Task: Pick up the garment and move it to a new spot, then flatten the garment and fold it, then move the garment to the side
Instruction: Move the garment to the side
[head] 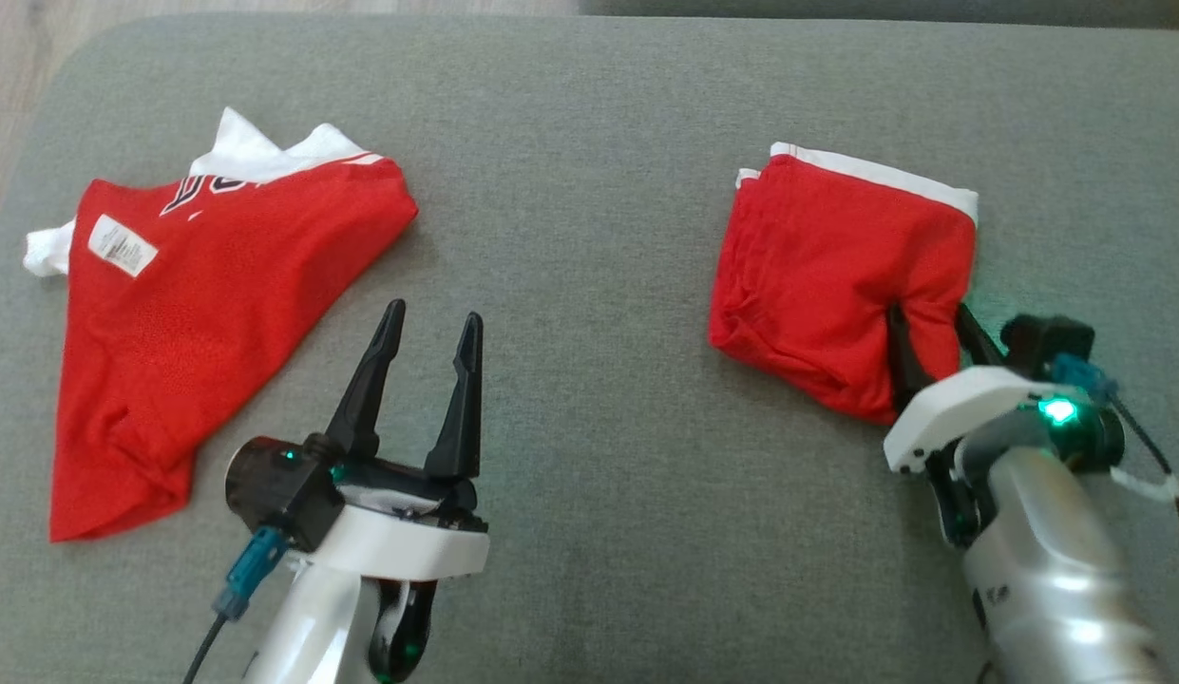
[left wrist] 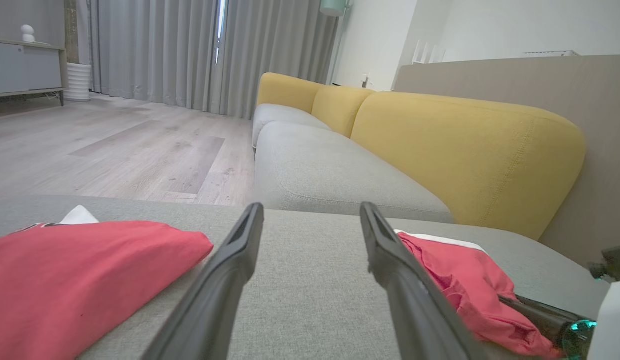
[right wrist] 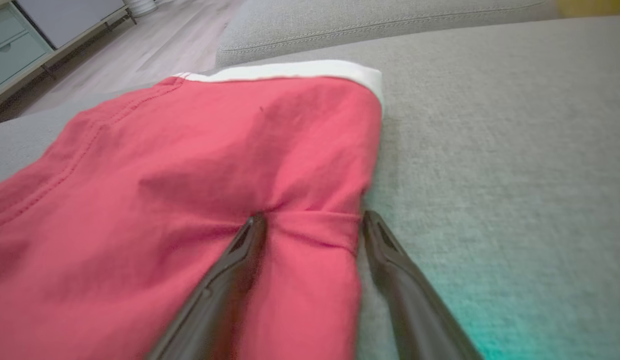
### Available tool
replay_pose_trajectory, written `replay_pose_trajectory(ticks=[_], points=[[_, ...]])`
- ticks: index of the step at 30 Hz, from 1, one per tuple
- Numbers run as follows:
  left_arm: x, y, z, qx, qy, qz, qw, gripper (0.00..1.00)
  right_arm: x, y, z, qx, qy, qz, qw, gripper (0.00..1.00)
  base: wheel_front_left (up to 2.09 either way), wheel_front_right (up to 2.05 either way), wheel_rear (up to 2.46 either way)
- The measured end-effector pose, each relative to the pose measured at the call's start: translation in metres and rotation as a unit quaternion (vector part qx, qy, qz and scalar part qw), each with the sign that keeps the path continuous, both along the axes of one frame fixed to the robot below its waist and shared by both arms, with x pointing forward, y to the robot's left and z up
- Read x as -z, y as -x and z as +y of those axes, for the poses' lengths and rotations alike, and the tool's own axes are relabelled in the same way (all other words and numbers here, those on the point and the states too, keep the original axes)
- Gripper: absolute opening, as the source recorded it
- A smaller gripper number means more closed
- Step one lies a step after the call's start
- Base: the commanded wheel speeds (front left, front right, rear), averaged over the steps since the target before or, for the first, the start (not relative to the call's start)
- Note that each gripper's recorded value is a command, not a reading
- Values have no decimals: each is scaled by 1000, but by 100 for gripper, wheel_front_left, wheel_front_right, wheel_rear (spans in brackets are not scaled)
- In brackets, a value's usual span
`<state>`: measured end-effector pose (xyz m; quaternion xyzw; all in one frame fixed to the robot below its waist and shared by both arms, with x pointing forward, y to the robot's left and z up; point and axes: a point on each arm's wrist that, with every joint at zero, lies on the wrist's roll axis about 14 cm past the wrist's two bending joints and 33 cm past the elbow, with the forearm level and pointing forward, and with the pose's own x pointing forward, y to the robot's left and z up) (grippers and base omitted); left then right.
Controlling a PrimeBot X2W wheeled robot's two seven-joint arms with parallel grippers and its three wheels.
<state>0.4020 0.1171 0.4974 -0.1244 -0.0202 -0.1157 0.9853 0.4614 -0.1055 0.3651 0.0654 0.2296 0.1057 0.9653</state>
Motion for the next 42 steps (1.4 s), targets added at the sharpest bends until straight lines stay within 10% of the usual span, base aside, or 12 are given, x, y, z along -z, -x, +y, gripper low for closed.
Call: replay_pose_trajectory(ticks=[2,16,30,42], points=[[0,0,2,-2,-1,0,1000,100,-1,-5,4,-8,3,1,1000,0,0,0,0],[-8,-4,-14,20,9,-12,1000,100,-23,-15,-17,-68,149,-60,985,0,0,0,0],[-24,-12,-19,27,18,-35,999,100,-26,-28,-134,-145,376,2,915,0,0,0,0],[-16,-22,-12,18,20,-26,999,100,-46,-56,-215,-88,438,62,893,0,0,0,0]])
